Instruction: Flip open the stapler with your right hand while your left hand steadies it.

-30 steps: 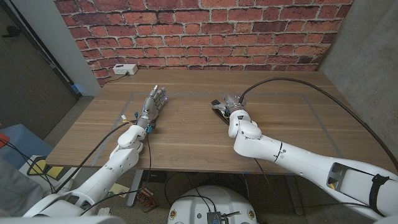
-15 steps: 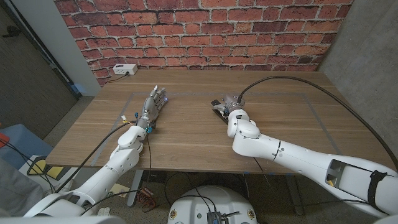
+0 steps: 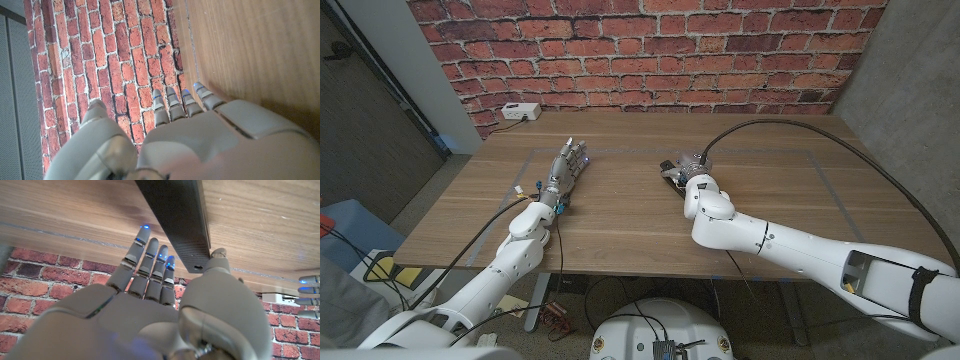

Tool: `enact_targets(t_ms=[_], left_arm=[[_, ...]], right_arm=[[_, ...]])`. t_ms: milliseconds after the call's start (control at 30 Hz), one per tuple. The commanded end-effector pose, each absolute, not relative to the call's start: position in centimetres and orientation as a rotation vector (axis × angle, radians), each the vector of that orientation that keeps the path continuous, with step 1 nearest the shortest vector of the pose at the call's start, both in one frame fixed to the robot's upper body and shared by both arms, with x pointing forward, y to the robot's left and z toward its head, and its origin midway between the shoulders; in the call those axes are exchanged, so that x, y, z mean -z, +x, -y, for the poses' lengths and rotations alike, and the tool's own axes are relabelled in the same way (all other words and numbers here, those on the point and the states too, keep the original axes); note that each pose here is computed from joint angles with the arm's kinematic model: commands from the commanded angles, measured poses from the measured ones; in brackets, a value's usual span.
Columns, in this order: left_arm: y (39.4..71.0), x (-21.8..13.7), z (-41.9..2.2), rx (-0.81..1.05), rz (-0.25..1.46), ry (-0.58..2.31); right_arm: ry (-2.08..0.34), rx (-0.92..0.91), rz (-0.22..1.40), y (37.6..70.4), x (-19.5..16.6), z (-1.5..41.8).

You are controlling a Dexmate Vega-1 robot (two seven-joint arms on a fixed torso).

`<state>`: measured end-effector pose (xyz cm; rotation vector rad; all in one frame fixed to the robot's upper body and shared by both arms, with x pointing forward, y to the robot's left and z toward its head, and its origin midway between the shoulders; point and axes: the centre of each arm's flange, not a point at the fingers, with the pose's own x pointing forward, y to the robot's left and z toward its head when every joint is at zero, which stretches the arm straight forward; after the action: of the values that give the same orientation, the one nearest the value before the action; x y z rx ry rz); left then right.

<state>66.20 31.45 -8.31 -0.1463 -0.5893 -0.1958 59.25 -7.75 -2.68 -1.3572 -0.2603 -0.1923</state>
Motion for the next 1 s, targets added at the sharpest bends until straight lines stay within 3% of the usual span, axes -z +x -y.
enact_targets(t_ms=[33,1000], left_arm=[[66.15,8.48,-31.46,0.196,0.589,-0.15],[65.92,9.3,-31.32,0.191,0.582,-0.161]], right_arm=[[-1.376,0.189,0.254,59.45,2.65,7.49],[-1.326,0.191,0.365,58.87,3.05,7.57]])
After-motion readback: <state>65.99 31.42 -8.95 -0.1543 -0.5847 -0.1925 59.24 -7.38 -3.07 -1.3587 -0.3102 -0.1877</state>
